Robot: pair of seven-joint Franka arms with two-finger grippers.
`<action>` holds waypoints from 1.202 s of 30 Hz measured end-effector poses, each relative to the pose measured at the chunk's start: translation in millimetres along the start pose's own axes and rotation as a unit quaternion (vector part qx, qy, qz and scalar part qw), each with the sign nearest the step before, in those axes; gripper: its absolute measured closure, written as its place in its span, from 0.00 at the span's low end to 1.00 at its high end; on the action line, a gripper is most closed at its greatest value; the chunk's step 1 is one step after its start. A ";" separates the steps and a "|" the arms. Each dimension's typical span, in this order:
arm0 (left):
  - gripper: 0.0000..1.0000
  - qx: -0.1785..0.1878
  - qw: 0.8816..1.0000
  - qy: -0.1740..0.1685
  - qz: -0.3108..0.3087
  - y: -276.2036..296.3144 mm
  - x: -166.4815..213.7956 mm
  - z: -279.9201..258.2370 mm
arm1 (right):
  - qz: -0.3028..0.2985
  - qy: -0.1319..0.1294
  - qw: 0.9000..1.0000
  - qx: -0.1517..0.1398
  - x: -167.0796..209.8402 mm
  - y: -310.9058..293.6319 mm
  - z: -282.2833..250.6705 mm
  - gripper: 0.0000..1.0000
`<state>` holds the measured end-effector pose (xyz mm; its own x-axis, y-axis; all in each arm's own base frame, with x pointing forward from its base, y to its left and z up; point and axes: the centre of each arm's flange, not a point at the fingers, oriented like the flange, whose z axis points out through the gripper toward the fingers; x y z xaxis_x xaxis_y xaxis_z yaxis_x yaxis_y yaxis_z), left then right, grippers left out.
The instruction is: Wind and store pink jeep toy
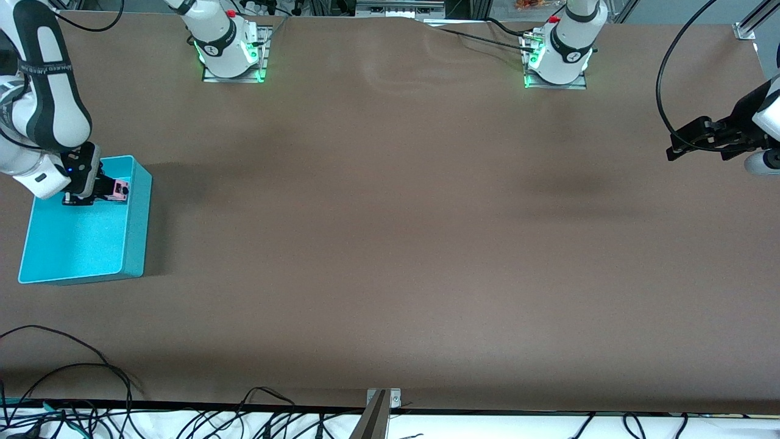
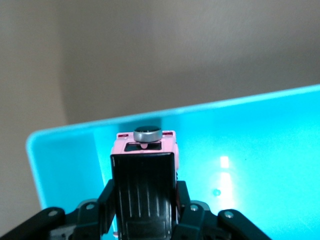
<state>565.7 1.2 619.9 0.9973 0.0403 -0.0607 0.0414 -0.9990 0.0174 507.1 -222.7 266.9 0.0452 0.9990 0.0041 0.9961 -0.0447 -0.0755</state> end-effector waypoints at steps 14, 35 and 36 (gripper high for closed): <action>0.00 0.000 1.000 0.000 0.000 0.0 0.0 0.0 | 0.000 -0.003 1.000 0.004 -17.2 2.9 32.2 0.49; 0.00 0.000 1.000 0.000 0.000 -0.3 0.0 0.0 | 0.022 0.003 1.000 -0.015 -25.2 22.3 25.6 0.09; 0.00 0.000 1.000 0.000 0.000 -0.3 0.0 0.0 | 0.025 0.005 1.000 -0.017 -24.7 22.6 19.6 0.09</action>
<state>565.7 1.5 619.9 0.9973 0.0408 -0.0608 0.0419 -0.9990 0.0173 527.0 -248.2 245.6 0.0946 0.9954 0.0113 0.9947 -0.0941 -0.0413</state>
